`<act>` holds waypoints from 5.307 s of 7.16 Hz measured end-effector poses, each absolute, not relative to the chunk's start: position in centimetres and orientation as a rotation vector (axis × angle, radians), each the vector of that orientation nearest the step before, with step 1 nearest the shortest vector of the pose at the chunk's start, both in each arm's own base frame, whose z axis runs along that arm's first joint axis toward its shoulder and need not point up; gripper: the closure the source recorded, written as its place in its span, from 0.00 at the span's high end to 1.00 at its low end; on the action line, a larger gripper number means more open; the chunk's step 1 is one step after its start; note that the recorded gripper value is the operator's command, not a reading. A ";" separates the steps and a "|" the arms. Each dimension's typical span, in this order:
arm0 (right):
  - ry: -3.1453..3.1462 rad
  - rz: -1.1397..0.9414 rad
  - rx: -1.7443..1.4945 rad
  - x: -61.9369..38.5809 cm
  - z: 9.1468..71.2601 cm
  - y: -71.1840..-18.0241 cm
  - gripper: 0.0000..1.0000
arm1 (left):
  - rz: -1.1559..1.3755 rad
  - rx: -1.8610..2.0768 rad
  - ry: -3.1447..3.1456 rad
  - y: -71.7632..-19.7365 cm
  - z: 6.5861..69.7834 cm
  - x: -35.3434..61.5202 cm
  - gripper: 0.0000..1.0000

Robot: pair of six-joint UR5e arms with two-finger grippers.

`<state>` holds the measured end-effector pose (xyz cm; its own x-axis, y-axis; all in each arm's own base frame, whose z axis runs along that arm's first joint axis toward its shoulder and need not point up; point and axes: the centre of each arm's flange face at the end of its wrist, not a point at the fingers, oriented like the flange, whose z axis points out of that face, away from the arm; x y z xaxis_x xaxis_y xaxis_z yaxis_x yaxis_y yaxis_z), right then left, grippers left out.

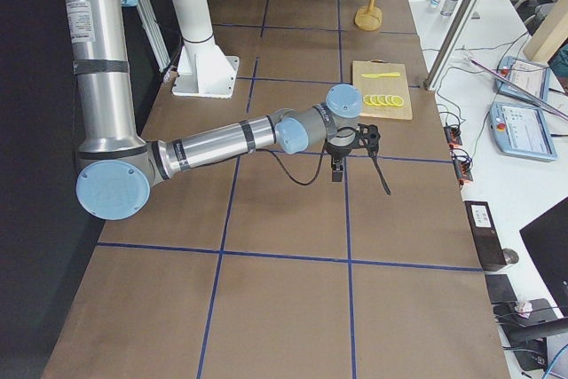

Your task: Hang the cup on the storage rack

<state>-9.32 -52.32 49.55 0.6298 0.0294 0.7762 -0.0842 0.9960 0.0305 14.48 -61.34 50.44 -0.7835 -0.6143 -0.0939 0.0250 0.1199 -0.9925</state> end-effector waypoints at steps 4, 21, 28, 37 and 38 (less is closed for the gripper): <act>-0.890 0.065 0.063 -9.3 49.6 -52.3 1.00 | -1.330 -0.199 1.877 -58.5 49.4 13.6 1.00; -0.807 -0.182 -0.020 4.4 64.5 -47.5 1.00 | -0.075 0.150 0.838 -49.3 65.9 -4.0 1.00; -0.816 -0.191 -0.022 4.4 64.9 -47.3 1.00 | 0.023 -0.072 0.808 -44.0 62.0 -7.1 1.00; -0.839 -0.193 -0.014 4.6 64.9 -46.7 1.00 | 0.044 -0.036 0.800 -43.6 63.1 -6.8 1.00; -0.834 -0.189 0.006 5.2 64.1 -46.9 1.00 | 0.044 -0.042 0.801 -43.7 63.3 -6.7 1.00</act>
<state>5.20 -46.91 64.11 0.6558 -0.1691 0.7357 0.1645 0.9832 0.0794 -6.66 -43.68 63.33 0.6951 0.0231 -0.7185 -0.0548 0.9983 -0.0209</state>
